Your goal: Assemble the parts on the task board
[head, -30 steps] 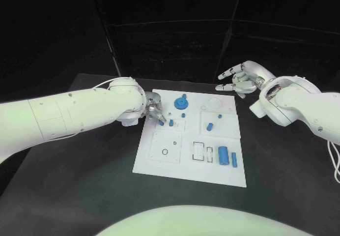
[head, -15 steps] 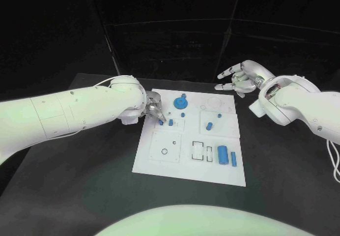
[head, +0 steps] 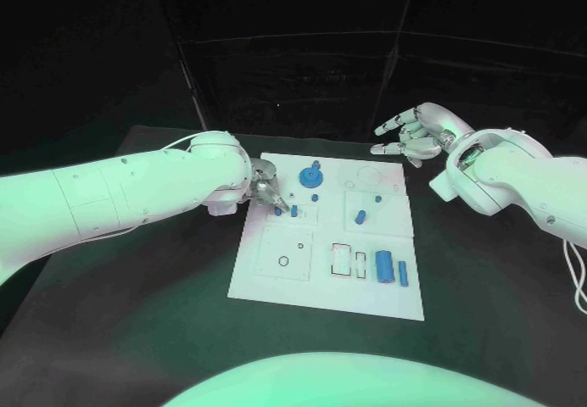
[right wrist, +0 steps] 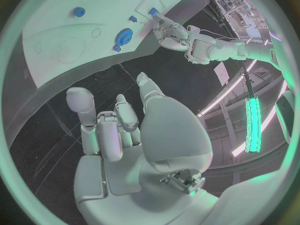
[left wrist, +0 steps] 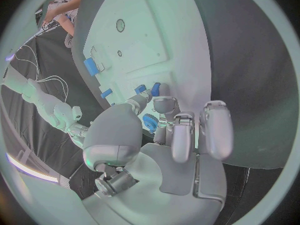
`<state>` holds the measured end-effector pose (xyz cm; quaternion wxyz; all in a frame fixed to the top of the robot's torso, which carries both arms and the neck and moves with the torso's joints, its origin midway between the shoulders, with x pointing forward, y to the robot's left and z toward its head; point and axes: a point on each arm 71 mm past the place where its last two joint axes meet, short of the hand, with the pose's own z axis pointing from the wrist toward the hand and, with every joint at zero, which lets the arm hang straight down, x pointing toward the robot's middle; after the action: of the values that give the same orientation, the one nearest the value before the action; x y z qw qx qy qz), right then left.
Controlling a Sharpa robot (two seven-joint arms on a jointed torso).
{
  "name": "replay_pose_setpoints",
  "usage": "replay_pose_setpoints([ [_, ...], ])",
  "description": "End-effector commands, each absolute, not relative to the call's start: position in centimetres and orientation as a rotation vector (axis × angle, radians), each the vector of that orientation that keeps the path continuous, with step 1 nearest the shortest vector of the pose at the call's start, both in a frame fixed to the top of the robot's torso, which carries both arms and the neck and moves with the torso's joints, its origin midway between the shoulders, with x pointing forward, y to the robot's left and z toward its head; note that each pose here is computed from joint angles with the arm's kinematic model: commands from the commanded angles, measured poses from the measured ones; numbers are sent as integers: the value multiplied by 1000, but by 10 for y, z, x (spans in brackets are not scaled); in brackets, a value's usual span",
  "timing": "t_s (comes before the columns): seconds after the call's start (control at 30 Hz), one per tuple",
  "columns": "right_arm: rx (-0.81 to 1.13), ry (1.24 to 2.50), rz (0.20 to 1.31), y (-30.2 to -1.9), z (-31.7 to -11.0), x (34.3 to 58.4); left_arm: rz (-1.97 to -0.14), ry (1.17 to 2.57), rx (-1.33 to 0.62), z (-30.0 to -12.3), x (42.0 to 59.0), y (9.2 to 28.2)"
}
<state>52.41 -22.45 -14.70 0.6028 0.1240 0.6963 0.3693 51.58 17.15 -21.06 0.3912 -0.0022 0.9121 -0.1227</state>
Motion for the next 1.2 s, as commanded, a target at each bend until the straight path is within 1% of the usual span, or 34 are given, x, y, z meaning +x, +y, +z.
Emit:
replay_pose_setpoints([
  [0.03, 277, 1605, 863, -224, -145, 524, -297, 2328, -10, -213, 515, 174],
  [0.43, 277, 1602, 863, -224, -145, 524, -310, 2297, -43, -211, 516, 176],
  [0.67, 277, 1601, 863, -224, -145, 524, -371, 2252, -121, -208, 516, 176],
  [0.97, 278, 1600, 861, -225, -145, 525, -544, 2080, -269, -195, 522, 181],
  [1.2, 279, 1600, 859, -226, -145, 525, -635, 1980, -300, -187, 524, 182],
])
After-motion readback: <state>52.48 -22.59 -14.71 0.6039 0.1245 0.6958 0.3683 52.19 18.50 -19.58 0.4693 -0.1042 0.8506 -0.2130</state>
